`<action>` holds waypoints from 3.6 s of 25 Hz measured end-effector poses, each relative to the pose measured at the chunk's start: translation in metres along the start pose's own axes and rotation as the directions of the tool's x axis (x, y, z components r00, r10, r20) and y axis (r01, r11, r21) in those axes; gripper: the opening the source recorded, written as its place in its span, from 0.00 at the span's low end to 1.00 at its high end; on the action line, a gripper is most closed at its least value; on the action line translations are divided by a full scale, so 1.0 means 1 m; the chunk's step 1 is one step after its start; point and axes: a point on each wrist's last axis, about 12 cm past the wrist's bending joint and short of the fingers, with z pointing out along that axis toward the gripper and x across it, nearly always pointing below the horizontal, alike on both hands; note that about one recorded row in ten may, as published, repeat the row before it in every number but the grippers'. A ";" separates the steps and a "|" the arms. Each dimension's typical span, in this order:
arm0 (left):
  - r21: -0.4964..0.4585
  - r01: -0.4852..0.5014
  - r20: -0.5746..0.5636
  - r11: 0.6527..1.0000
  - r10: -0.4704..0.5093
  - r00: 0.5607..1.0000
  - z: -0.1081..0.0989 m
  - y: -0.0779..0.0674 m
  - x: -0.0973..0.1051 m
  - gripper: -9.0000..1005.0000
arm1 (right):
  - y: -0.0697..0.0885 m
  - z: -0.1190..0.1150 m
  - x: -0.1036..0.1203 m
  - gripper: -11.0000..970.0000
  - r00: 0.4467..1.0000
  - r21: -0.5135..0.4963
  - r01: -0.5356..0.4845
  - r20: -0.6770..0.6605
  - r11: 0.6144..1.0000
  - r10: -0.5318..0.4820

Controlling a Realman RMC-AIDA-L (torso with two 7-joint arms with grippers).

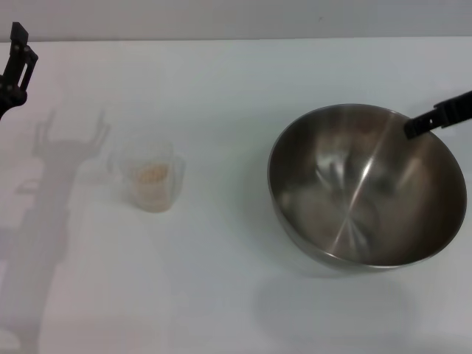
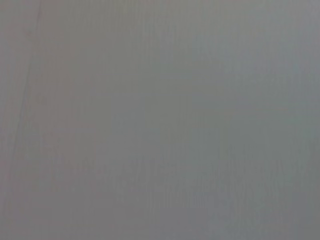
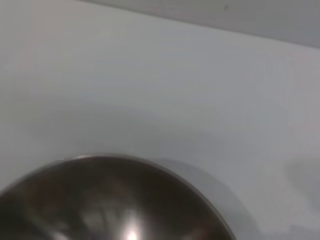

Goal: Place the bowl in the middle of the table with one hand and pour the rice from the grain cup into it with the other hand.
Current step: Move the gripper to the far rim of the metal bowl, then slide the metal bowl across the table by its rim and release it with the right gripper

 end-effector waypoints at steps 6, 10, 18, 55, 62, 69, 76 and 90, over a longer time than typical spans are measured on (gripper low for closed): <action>0.000 0.001 0.002 1.000 -0.001 1.000 0.000 0.000 0.000 0.86 | -0.003 0.016 0.005 0.80 0.998 -0.006 0.016 -0.065 1.000 -0.016; -0.003 0.000 0.004 1.000 0.000 1.000 0.001 0.000 0.000 0.86 | -0.005 0.027 0.007 0.80 0.995 -0.016 0.024 -0.094 1.000 -0.026; -0.008 -0.001 0.006 1.000 0.001 1.000 0.001 0.001 -0.001 0.86 | -0.004 0.038 0.006 0.74 0.995 -0.030 0.044 -0.088 0.999 -0.047; 0.002 0.004 0.022 1.000 -0.004 1.000 0.001 -0.002 -0.002 0.86 | -0.012 0.007 -0.001 0.03 0.954 -0.158 0.088 0.297 0.984 -0.037; 0.006 0.005 0.023 1.000 -0.006 1.000 0.001 -0.003 -0.003 0.86 | 0.003 0.039 -0.004 0.03 0.969 -0.224 0.094 0.244 0.970 -0.037; 0.006 0.007 0.022 1.000 -0.007 1.000 0.000 -0.003 -0.003 0.86 | 0.006 0.056 -0.007 0.04 0.979 -0.252 0.069 0.204 0.965 -0.017; 0.004 0.007 0.019 1.000 -0.007 1.000 -0.001 -0.003 -0.002 0.86 | 0.008 0.064 -0.010 0.04 0.984 -0.260 0.064 0.177 0.964 -0.018; 0.004 0.009 0.019 1.000 -0.009 1.000 -0.001 -0.003 -0.002 0.86 | 0.012 0.071 -0.014 0.04 0.989 -0.232 0.072 0.143 0.970 -0.039</action>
